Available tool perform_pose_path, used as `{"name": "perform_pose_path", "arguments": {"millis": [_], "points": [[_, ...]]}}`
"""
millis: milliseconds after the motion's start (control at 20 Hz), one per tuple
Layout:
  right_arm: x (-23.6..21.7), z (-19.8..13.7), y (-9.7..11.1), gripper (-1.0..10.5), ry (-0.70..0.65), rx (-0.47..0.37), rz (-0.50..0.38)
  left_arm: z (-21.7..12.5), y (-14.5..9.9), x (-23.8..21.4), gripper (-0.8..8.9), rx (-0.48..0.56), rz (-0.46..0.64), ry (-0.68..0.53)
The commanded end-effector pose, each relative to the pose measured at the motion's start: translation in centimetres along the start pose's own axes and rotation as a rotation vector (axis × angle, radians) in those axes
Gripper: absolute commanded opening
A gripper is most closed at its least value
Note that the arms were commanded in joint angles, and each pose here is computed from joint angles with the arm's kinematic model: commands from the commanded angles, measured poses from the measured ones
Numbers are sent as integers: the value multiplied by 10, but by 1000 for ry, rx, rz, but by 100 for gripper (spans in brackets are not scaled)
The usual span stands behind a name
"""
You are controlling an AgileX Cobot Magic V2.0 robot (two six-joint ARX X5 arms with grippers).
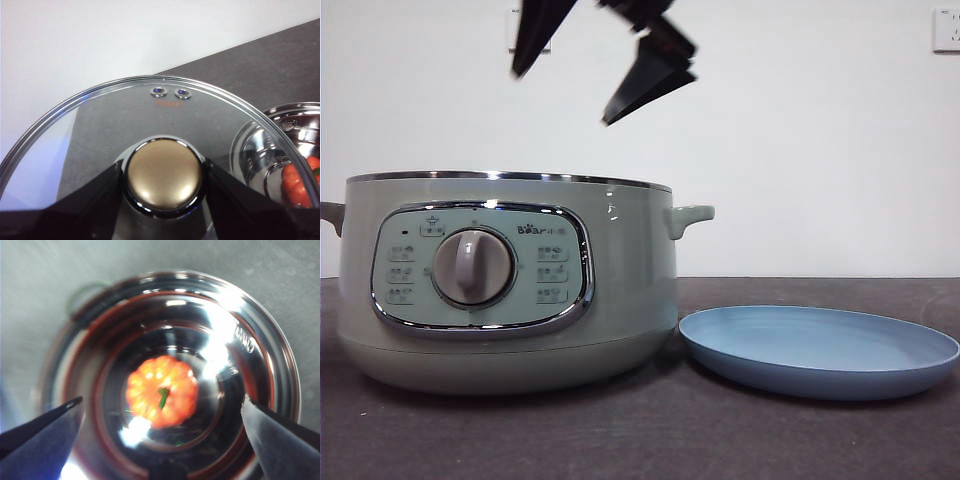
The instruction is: Take the pumpkin out from the steamer,put the pumpkin in the blue plate,close the lid
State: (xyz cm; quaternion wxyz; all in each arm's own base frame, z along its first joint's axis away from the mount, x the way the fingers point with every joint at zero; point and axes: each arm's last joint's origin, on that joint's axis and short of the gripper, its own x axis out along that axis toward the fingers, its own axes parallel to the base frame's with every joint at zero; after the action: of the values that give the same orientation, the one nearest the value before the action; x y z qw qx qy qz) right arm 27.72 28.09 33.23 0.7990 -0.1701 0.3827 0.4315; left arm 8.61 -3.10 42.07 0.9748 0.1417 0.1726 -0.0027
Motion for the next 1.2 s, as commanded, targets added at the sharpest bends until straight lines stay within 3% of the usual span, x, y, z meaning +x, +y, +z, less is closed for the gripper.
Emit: {"name": "perform_pose_path", "arguments": {"millis": [50, 200, 650, 750, 850, 1000, 1200], "points": [[26, 9, 10, 607, 48, -91, -40, 6, 5, -7, -8, -29, 15, -65], [58, 6, 17, 604, 108, -147, -83, 6, 5, -7, -8, -29, 14, -65], [126, -17, 11, 592, 243, -134, -51, 6, 4, -7, -8, -25, 10, -57], [128, -18, 11, 449, 245, -131, -34, 6, 4, -7, -8, -24, 9, -56], [128, -18, 11, -11, 244, -115, -44, 5, 4, -7, -8, -21, 7, -51], [112, -12, 10, -7, 216, -97, -54, 3, 4, -7, -8, -13, 4, -30], [44, -1, 8, -1, 177, -82, -68, 4, 1, -6, -8, -23, -78, -48]]}}
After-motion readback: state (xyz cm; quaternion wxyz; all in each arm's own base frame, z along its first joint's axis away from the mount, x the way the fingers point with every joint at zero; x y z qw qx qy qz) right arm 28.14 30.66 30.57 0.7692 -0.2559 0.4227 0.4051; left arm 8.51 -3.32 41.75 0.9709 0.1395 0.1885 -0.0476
